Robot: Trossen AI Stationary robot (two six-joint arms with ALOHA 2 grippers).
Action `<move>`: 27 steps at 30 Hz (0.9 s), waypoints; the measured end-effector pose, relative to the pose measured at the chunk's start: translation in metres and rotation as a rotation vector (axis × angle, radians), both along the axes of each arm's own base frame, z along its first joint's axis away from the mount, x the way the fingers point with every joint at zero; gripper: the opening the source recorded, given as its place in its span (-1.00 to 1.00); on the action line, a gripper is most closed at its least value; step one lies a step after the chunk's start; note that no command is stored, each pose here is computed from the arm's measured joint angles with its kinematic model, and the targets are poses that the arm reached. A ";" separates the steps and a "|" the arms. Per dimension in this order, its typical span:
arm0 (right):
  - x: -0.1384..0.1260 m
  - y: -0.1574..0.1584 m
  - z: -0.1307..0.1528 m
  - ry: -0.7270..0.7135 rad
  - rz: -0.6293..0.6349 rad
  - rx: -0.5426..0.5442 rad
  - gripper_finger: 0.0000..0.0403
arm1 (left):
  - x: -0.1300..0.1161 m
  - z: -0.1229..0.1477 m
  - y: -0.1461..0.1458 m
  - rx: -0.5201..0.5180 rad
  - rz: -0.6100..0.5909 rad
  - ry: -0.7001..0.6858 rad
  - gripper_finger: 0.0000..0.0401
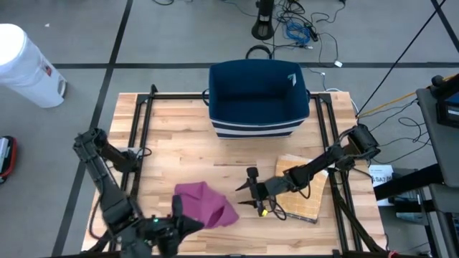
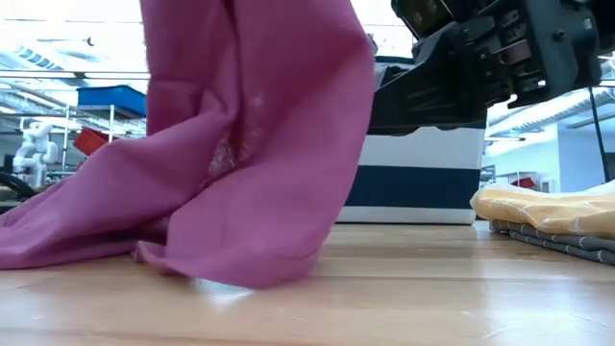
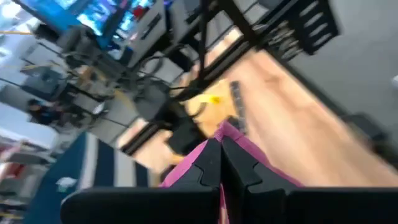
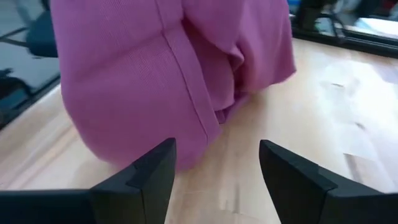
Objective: Fold towel
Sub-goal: Fold the purple towel
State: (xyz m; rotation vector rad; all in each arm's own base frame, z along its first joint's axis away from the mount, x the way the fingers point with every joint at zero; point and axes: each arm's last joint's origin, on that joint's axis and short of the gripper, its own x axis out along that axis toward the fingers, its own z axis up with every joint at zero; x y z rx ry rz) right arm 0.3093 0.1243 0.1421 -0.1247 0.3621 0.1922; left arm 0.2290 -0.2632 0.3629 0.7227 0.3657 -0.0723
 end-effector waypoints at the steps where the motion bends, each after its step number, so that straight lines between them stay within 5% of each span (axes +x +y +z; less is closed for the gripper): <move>1: 0.000 0.000 0.000 0.001 0.023 0.003 0.08 | -0.005 0.000 -0.003 -0.024 -0.005 0.007 -1.00; 11: 0.002 -0.006 -0.001 0.019 0.078 0.025 0.08 | -0.023 -0.027 -0.008 -0.422 0.082 0.343 -0.87; 20: 0.005 -0.012 0.001 0.011 0.084 0.073 0.08 | -0.023 -0.062 -0.005 -0.406 0.308 0.512 -0.22; 27: 0.005 -0.012 0.000 0.036 0.151 0.109 0.08 | -0.024 -0.065 -0.004 -0.406 0.338 0.546 -0.05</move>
